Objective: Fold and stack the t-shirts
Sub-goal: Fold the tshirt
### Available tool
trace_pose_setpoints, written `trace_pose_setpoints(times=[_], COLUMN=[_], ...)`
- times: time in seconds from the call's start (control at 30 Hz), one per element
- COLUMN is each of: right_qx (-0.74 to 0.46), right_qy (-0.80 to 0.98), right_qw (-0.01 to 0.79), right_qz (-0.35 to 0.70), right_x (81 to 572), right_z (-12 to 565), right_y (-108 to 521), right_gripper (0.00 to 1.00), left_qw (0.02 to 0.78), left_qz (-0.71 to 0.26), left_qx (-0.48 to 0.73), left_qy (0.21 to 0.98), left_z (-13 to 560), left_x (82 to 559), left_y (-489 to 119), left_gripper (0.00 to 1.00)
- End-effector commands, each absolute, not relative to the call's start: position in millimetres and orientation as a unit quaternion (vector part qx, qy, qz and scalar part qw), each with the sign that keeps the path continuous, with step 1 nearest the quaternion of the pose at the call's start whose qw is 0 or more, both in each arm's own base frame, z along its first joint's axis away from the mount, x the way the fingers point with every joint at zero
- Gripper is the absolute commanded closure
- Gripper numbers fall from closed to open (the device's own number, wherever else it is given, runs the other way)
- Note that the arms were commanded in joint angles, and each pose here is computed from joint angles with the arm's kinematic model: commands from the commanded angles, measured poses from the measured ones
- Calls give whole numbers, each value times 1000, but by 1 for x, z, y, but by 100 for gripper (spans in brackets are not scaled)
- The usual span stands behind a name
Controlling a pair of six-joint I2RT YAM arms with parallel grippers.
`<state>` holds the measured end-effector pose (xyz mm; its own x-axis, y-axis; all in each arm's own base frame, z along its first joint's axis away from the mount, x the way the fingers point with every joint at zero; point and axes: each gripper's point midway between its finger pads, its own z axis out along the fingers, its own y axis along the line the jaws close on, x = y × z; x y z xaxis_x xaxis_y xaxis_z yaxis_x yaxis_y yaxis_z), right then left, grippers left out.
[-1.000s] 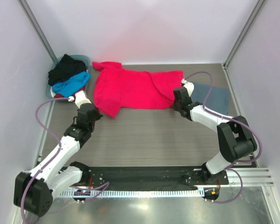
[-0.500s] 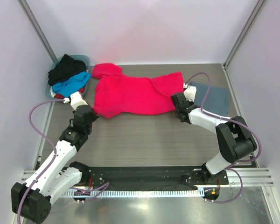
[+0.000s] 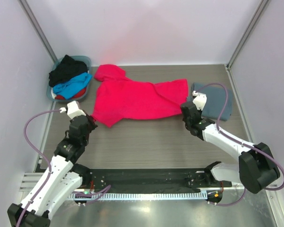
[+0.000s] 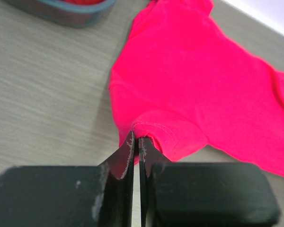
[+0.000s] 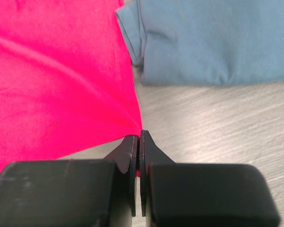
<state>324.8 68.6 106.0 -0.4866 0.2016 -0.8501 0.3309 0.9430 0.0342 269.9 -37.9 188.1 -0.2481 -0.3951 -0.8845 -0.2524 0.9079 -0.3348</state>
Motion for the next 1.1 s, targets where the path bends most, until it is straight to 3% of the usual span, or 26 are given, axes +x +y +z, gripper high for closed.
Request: trace_pose_setpoints(times=[0.0,0.43,1.07], right_qx=[173,172,134], right_qy=[851,843,864], right_qw=[494,509,470], right_qz=[-49,-9,-120], right_x=[320,290,347], right_z=[110,117,118], right_y=[69,64,72], right_gripper=[99,99,99], left_qw=[565,604,577], left_qz=[-57,-116,-23], left_qx=[-204,-229,-238], left_qy=[797,755,781], left_z=[180,200,209], left_x=[260,220,292], left_y=[-35,-25,-31], left_gripper=[98,100,98])
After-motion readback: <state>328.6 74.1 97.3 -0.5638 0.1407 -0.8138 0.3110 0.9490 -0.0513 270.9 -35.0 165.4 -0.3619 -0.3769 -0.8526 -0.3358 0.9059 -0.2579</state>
